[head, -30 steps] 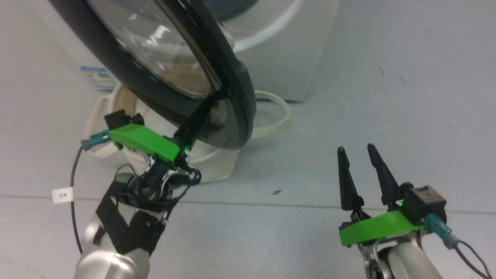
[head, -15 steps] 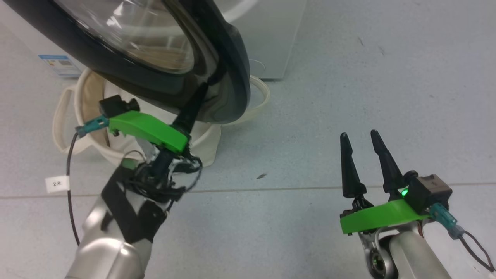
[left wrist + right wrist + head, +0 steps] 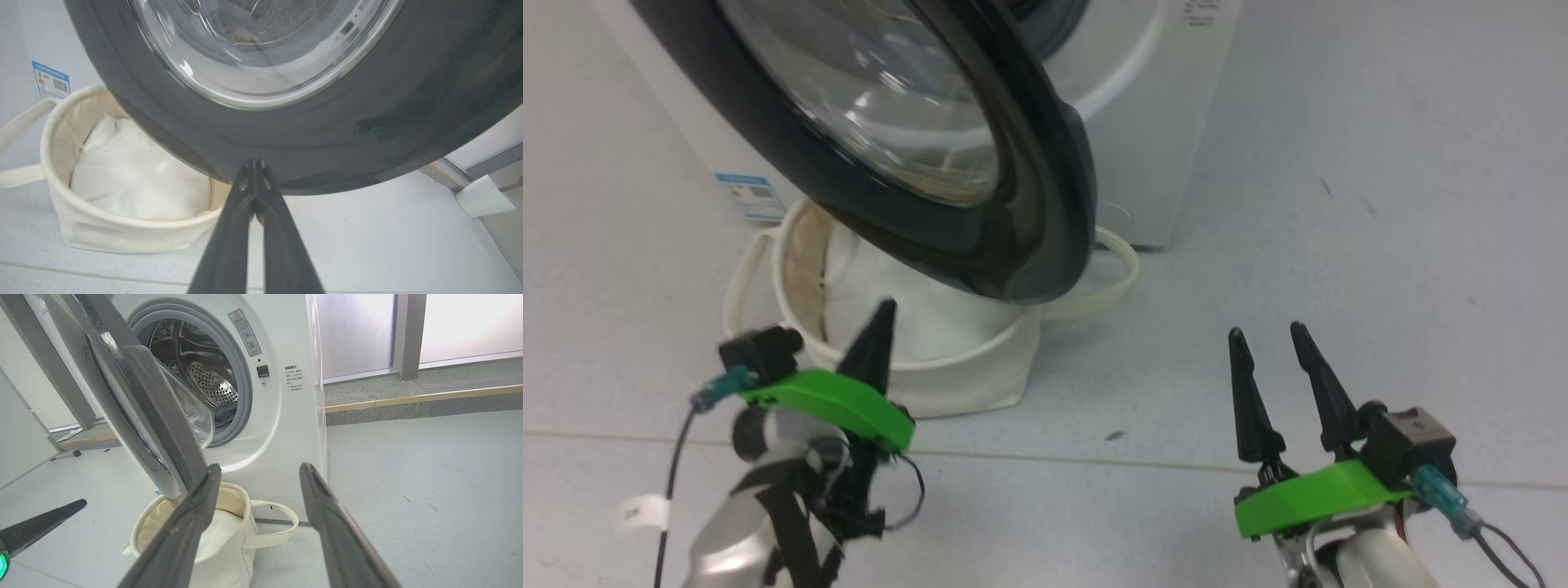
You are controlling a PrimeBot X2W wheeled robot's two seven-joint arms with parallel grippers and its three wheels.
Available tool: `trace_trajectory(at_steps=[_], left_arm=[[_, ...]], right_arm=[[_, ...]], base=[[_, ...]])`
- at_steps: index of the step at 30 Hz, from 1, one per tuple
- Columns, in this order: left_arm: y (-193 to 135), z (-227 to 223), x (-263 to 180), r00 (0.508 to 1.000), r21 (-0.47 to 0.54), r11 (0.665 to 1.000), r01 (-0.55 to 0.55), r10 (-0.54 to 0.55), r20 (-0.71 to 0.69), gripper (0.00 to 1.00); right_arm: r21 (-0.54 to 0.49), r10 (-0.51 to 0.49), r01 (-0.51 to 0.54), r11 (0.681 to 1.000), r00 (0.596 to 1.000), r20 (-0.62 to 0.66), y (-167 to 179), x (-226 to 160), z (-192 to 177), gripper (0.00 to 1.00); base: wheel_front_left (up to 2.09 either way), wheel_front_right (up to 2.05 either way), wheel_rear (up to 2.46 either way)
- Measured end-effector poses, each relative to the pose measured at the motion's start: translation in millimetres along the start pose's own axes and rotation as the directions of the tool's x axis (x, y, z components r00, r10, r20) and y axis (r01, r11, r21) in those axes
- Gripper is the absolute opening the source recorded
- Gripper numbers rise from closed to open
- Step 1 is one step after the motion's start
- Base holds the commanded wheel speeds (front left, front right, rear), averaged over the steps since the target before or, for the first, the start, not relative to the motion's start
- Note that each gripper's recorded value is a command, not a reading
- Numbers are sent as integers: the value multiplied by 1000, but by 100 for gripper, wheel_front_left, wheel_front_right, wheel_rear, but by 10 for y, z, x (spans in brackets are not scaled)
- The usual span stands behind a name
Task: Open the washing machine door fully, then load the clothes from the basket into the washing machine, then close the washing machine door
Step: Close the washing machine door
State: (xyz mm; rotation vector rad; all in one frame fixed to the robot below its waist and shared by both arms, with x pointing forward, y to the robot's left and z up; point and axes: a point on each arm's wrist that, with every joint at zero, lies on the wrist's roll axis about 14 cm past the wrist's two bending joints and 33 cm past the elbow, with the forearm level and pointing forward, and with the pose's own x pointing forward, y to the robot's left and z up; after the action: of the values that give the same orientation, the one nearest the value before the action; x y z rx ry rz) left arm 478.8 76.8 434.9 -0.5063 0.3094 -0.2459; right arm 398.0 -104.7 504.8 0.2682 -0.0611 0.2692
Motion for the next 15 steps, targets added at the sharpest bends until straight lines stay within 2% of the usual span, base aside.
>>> trace_trajectory(at_steps=[2,4,6,11,15], left_arm=[[25,348,-72,993,32,999,-34,30,117,0],[10,769,-199,965,101,993,-64,36,258,0],[-40,995,-387,934,142,987,-81,25,358,0],[-1,787,-793,922,204,971,-123,36,385,0],[19,809,-951,913,263,954,-146,27,407,0]], right_arm=[[4,14,-14,1000,1000,-3,62,-28,-9,100],[6,31,-31,999,1000,2,127,-36,9,100],[7,47,-47,999,999,7,187,-42,28,100],[6,76,-76,997,997,23,286,-25,80,100],[6,77,-77,997,997,20,301,-63,73,100]], base=[[0,0,0],[0,0,0],[0,0,0],[0,0,0],[0,0,0]])
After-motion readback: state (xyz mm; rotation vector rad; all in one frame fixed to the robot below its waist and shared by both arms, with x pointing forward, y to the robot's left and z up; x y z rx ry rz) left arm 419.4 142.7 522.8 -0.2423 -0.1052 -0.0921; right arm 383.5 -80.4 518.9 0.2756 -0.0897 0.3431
